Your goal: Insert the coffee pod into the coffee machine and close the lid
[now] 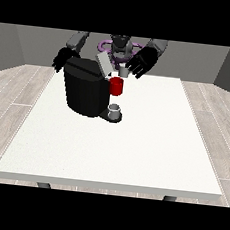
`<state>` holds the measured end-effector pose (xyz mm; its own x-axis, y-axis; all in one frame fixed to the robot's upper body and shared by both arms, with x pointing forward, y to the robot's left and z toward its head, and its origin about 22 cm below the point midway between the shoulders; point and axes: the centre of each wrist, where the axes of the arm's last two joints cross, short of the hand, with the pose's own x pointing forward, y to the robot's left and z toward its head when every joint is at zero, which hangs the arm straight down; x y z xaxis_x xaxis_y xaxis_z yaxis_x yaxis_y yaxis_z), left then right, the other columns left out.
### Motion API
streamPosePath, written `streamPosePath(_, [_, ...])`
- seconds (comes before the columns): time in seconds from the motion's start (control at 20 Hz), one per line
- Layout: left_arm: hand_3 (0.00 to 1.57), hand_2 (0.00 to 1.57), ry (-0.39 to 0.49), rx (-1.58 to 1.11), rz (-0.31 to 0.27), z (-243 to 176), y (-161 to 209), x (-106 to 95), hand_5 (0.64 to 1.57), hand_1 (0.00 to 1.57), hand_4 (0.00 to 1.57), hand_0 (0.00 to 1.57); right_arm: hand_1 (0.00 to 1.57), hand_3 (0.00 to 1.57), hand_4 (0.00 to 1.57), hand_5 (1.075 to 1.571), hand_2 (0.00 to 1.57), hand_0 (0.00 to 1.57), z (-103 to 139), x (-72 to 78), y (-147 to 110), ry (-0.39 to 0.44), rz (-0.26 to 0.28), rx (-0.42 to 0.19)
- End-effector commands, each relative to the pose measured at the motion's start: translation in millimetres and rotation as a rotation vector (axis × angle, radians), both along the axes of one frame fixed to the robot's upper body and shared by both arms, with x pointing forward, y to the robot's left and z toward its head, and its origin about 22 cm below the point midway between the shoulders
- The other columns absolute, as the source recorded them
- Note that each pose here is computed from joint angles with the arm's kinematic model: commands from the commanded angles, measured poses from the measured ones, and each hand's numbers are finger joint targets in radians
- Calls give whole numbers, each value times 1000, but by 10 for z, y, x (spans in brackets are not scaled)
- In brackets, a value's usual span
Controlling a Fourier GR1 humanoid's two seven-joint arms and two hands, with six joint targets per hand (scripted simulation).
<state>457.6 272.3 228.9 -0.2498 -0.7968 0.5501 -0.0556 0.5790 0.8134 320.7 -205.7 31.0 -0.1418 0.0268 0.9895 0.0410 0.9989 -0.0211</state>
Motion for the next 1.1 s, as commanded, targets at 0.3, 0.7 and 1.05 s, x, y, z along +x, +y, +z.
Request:
streamPosePath(0.3, [1230,1328,14,27,31,-175,153,-7,1571,1314,493,1314,0,0,481,1571,0,0,177,-85,38,8,7,5])
streamPosePath(0.7, [1208,1298,3,27,-25,-103,-102,36,1571,1260,511,1260,0,0,498,1571,0,0,160,12,-116,-2,-37,8])
streamPosePath(1.05, [1200,1272,6,24,-49,41,-204,53,1571,1203,500,1203,0,0,525,1571,0,0,130,26,-279,-8,-41,38])
